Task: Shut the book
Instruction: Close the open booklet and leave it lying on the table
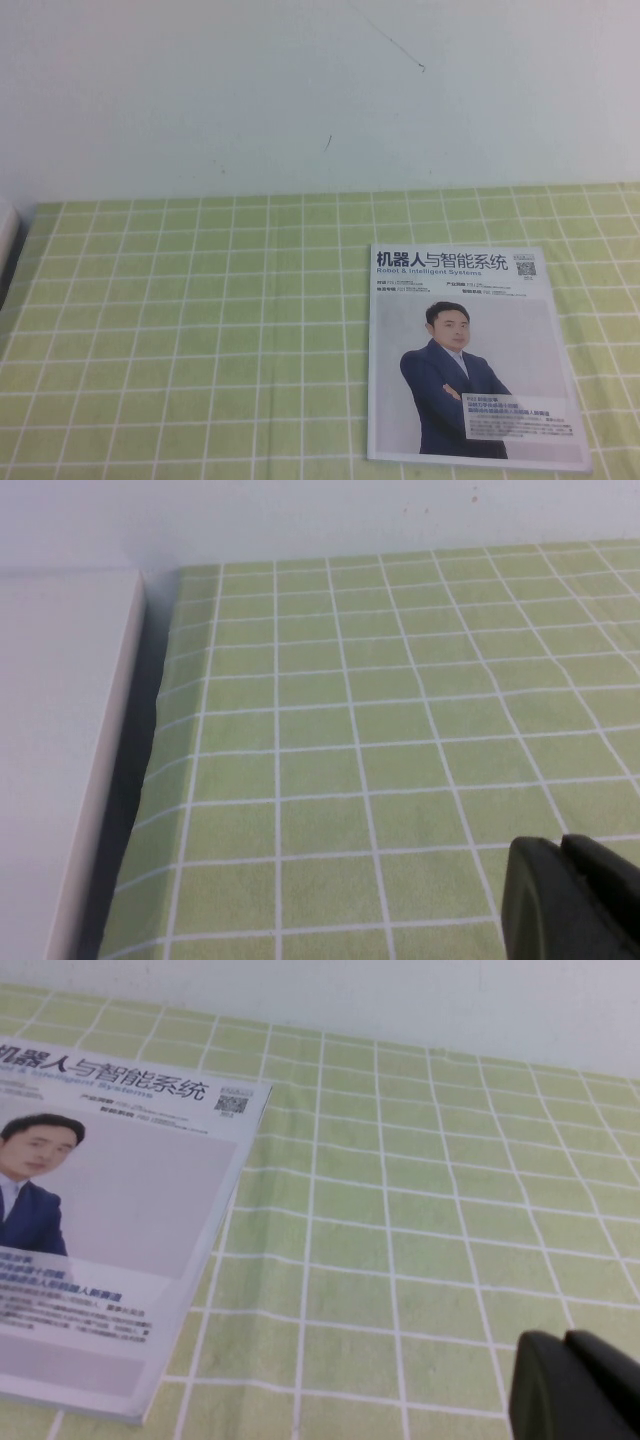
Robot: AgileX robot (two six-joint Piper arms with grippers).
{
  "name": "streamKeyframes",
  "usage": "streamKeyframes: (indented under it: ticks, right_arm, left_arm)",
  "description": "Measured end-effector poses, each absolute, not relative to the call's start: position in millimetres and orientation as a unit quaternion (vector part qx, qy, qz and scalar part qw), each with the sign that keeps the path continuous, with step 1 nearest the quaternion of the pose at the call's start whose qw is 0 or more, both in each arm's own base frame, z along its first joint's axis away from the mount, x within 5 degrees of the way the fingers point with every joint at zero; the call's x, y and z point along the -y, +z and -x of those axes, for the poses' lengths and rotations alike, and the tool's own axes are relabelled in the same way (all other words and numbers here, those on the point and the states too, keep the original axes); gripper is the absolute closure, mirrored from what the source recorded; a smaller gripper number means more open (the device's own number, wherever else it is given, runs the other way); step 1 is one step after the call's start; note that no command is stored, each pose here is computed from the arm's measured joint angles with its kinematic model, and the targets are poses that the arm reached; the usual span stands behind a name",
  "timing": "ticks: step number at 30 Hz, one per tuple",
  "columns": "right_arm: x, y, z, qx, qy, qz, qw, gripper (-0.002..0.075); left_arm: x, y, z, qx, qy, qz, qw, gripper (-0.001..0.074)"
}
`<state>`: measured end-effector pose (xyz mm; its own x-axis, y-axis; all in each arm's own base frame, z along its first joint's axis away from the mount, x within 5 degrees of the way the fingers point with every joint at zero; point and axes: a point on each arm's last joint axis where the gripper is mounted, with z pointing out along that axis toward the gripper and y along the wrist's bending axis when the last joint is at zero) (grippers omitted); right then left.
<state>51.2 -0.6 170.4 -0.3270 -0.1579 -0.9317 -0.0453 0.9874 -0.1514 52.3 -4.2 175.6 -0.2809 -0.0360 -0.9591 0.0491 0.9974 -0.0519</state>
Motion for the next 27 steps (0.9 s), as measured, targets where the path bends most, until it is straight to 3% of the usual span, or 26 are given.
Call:
streamKeyframes:
  ticks: [27]
  right_arm:
    - [-0.1,170.5,-51.3,-0.813,-0.041,0.058,0.578,0.0729]
  left_arm:
    - [3.4,175.6,-52.4,-0.800,-0.031,0.002,0.600,0.0739]
